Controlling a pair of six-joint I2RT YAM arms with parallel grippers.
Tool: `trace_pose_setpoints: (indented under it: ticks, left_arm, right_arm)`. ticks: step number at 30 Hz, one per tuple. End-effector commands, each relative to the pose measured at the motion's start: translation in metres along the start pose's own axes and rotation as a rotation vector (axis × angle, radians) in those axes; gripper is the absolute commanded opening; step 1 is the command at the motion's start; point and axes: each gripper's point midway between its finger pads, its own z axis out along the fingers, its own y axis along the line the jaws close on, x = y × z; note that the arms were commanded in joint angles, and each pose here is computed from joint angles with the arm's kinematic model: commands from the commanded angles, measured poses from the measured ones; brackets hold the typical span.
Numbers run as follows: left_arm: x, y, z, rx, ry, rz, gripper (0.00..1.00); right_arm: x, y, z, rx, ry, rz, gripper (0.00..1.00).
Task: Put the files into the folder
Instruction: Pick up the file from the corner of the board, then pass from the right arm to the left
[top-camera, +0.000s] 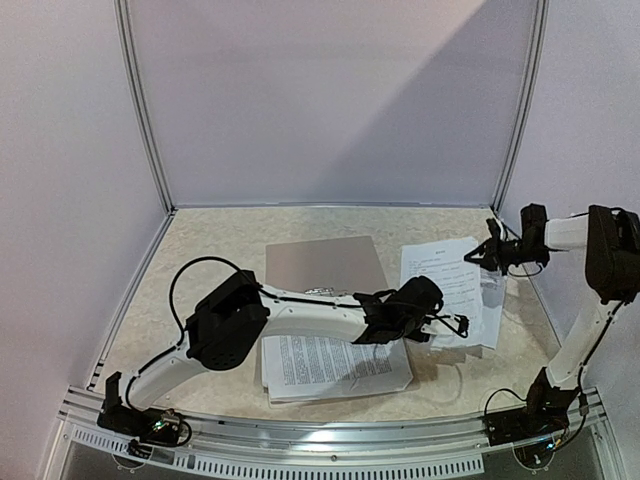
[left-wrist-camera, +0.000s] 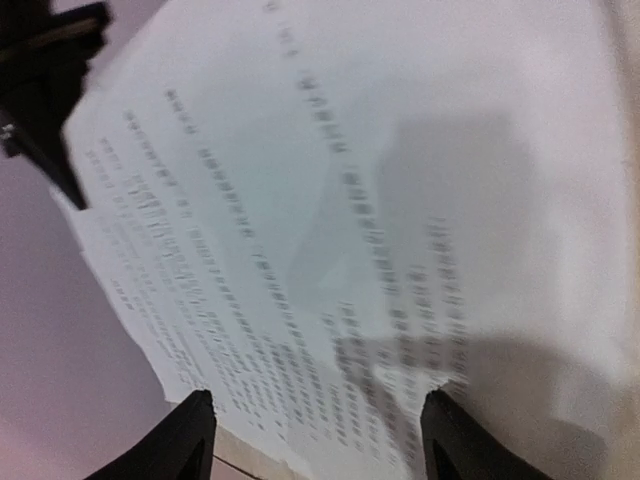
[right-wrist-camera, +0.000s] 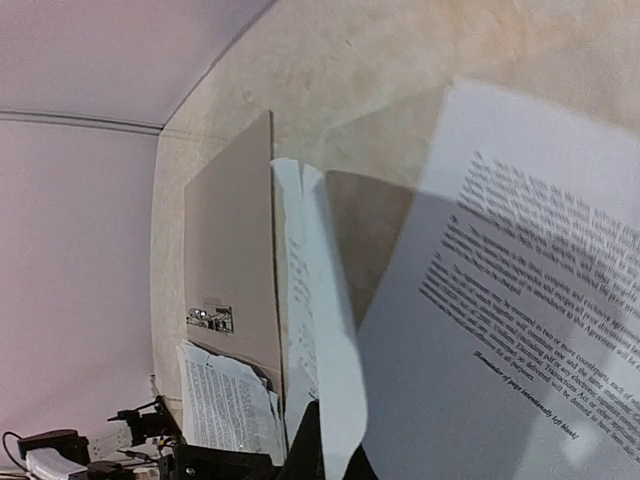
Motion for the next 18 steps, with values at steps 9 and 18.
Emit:
trace_pose_setpoints:
  ticks: [9, 18]
  left_arm:
    - [-0.038, 0.169, -0.256, 0.163, -0.135, -0.068, 0.93]
    - [0.006, 0.209, -0.398, 0.139, -0.242, -0.275, 1.00]
  right_arm:
    - [0.017, 0.264, -0.063, 0.106, -0.113, -0.724, 0.00]
    - [0.180, 0.379, -0.025, -0.096, 0.065, -1.154, 0.00]
